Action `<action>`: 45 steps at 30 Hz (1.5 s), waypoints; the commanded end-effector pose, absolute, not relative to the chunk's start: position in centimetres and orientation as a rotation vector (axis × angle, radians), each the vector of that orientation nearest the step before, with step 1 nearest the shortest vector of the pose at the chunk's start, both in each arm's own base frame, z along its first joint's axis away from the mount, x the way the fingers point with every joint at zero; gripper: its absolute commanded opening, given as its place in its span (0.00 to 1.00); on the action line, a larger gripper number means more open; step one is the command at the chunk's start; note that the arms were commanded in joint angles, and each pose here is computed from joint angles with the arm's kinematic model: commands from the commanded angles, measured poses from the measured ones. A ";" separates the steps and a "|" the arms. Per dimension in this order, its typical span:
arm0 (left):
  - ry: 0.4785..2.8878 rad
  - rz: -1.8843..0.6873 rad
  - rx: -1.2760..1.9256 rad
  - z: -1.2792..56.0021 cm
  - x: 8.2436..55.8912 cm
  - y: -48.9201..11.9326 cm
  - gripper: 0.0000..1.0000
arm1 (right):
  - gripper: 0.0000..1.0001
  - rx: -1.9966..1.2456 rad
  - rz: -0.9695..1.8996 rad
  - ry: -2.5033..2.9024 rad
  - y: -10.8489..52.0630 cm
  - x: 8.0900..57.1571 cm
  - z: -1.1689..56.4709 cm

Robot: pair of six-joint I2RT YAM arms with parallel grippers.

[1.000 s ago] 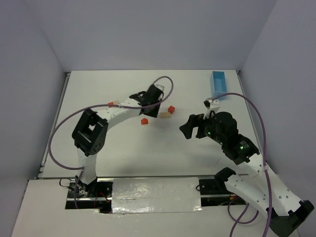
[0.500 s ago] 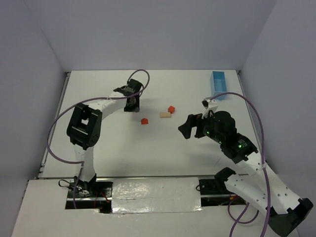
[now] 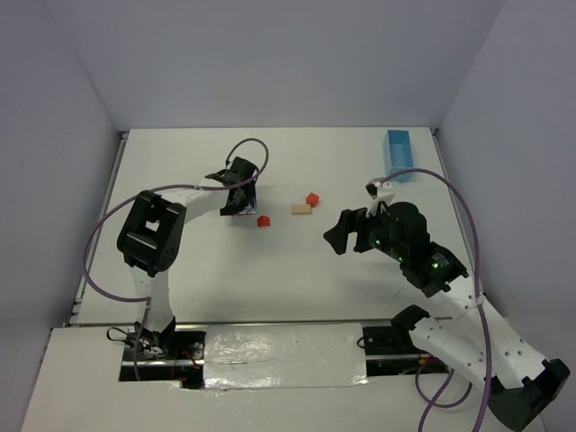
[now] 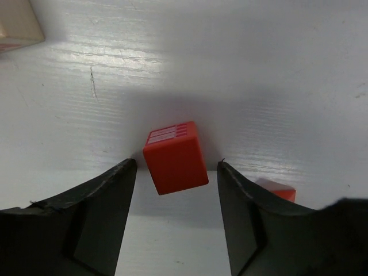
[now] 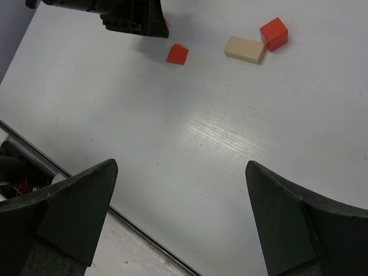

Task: Build the wood block tower

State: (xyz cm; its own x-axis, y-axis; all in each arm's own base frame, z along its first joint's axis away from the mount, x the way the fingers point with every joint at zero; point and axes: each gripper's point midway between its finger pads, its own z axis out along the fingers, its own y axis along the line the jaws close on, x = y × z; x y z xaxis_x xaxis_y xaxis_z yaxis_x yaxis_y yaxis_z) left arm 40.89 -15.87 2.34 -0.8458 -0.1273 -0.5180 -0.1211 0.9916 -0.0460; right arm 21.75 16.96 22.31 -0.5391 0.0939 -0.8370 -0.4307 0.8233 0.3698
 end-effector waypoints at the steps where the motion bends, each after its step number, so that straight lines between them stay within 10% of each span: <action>1: 2.605 0.010 -0.203 2.4 39.8 -15.1 0.72 | 1.00 -0.263 0.694 2.004 17.2 22.1 22.8; 29: 2.507 0.133 -0.366 5.3 42.4 -15.7 0.53 | 1.00 -0.294 0.724 2.012 17.8 22.0 22.6; 45: 2.491 0.082 -0.359 6.2 42.0 -16.0 0.66 | 1.00 -0.299 0.730 2.020 18.0 22.0 22.3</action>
